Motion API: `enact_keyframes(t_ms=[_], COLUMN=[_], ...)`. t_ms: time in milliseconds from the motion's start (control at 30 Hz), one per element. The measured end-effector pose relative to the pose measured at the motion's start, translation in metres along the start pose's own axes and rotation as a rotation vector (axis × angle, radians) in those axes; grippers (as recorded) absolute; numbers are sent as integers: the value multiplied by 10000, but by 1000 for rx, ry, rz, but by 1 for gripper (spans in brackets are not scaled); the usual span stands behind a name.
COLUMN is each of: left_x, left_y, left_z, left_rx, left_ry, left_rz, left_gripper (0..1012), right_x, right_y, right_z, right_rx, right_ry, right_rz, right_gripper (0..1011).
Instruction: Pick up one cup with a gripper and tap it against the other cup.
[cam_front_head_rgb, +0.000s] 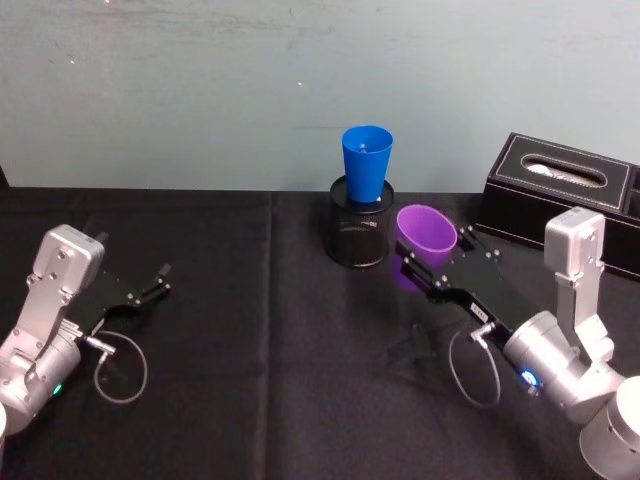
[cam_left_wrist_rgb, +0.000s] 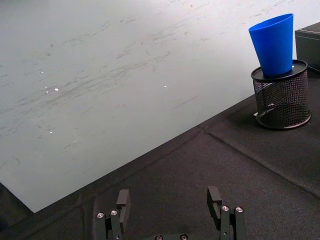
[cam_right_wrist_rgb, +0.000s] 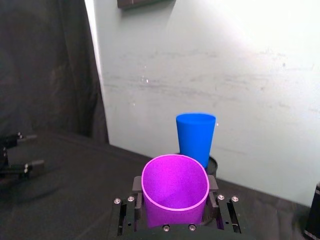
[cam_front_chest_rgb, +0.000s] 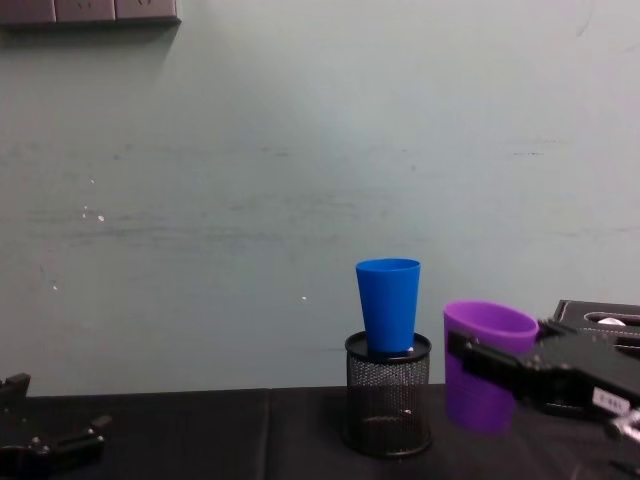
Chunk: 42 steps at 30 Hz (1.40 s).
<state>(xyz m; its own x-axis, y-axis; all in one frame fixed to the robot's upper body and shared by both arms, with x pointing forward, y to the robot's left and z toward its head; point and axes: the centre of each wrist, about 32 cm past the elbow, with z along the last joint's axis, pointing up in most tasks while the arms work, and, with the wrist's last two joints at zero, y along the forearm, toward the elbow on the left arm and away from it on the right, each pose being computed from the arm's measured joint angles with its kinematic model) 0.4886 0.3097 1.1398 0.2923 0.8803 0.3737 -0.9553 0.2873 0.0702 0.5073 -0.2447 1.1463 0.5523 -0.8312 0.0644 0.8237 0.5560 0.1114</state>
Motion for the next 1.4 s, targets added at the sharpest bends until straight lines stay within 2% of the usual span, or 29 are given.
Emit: enact_keyframes(t_ms=[367,1267,1400], left_x=[0,0,0], left_y=[0,0,0], left_z=[0,0,0], left_rx=[0,0,0], left_ry=[0,0,0], left_rz=[0,0,0], left_gripper=[1011,1011,1012], right_x=[-13,-14,-9], right_y=[196,187,225], right_z=[120,112,98], right_rx=[61,58,56], right_ry=[6,6,2], right_rz=[-26,-27,-27], right_gripper=[731,731,731])
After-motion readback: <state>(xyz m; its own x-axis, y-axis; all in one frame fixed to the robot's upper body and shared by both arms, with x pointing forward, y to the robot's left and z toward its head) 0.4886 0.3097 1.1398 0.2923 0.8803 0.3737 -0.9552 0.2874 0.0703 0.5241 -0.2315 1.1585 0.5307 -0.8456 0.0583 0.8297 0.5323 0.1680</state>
